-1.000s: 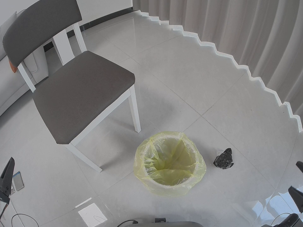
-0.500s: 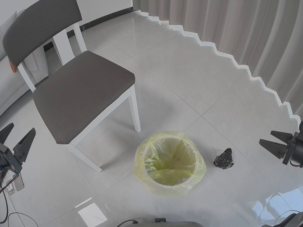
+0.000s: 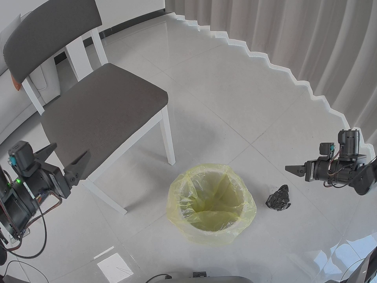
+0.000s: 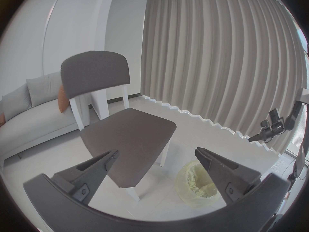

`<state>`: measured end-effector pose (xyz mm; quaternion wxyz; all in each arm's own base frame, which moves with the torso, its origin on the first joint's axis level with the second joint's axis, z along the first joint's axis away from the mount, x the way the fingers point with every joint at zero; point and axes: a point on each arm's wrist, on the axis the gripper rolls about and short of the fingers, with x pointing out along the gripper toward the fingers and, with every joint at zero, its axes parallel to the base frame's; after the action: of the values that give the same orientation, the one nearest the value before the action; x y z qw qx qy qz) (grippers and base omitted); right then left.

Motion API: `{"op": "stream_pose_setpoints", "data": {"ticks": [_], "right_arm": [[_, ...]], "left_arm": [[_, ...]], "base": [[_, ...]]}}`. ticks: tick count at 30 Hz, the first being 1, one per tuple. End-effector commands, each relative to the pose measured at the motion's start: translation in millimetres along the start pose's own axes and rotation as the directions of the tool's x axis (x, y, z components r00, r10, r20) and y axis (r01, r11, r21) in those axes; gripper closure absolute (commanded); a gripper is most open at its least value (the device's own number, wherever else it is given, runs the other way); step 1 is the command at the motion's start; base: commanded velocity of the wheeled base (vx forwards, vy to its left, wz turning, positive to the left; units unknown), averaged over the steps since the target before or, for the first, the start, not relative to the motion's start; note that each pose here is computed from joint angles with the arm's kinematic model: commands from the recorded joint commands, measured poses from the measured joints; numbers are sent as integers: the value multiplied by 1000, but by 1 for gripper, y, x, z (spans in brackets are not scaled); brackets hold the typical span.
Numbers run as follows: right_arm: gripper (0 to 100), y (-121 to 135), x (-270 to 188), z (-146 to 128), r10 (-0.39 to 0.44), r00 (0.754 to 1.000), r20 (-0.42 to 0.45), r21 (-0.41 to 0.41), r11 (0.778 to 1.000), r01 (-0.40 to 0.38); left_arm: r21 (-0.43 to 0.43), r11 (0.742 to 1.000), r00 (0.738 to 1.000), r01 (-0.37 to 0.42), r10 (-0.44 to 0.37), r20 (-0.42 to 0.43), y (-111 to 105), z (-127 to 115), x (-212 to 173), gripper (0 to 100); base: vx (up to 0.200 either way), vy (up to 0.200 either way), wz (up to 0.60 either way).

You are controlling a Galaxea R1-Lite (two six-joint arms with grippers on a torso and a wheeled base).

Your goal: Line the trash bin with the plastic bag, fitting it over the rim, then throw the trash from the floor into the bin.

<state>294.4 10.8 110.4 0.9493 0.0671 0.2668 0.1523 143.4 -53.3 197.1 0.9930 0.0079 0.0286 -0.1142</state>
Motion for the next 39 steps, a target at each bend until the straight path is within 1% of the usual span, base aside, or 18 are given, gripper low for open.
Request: {"op": "stream_pose_setpoints", "data": {"ticks": [1,5,11,17,19,21,25,31,35,36,38,39], "right_arm": [[0,-73,68,-49,-181,970,-164,24,982,187],[0,-84,90,-66,-187,957,-220,-13,982,189],[0,-99,129,-77,-190,940,-282,-14,981,194],[0,-100,166,-80,-171,947,-273,-35,985,167],[0,-100,175,-81,-163,944,-286,-39,987,159],[0,-99,179,-79,-155,936,-316,-33,988,152],[0,-102,190,-67,-150,927,-345,-21,988,153],[0,-112,205,-52,-154,923,-352,-15,987,159],[0,-114,209,-48,-149,907,-394,-8,987,159],[0,-114,210,-46,-146,901,-409,-5,987,158],[0,-114,209,-46,-140,880,-453,1,987,158],[0,-114,209,-46,-140,880,-453,1,987,158]], "left_arm": [[24,999,995,34,-32,-99,-20,-24,33,0],[28,998,992,51,-48,-113,-24,-27,36,0],[25,998,993,66,-63,-95,-27,-23,36,0],[14,998,993,64,-62,-96,-23,-27,25,0],[15,998,994,62,-61,-94,-22,-28,22,0],[18,998,994,61,-59,-93,-22,-28,21,0],[26,998,994,65,-62,-92,-23,-28,21,0],[29,998,994,60,-57,-90,-25,-27,21,0],[32,998,995,53,-50,-84,-25,-25,22,0],[37,998,995,53,-50,-86,-25,-25,22,0],[43,998,995,54,-50,-87,-26,-25,23,0],[43,998,995,54,-50,-87,-26,-25,23,0]], "base": [[0,0,0],[0,0,0],[0,0,0],[0,0,0],[0,0,0],[0,0,0],[0,0,0],[0,0,0],[0,0,0],[0,0,0],[0,0,0],[0,0,0]]}}
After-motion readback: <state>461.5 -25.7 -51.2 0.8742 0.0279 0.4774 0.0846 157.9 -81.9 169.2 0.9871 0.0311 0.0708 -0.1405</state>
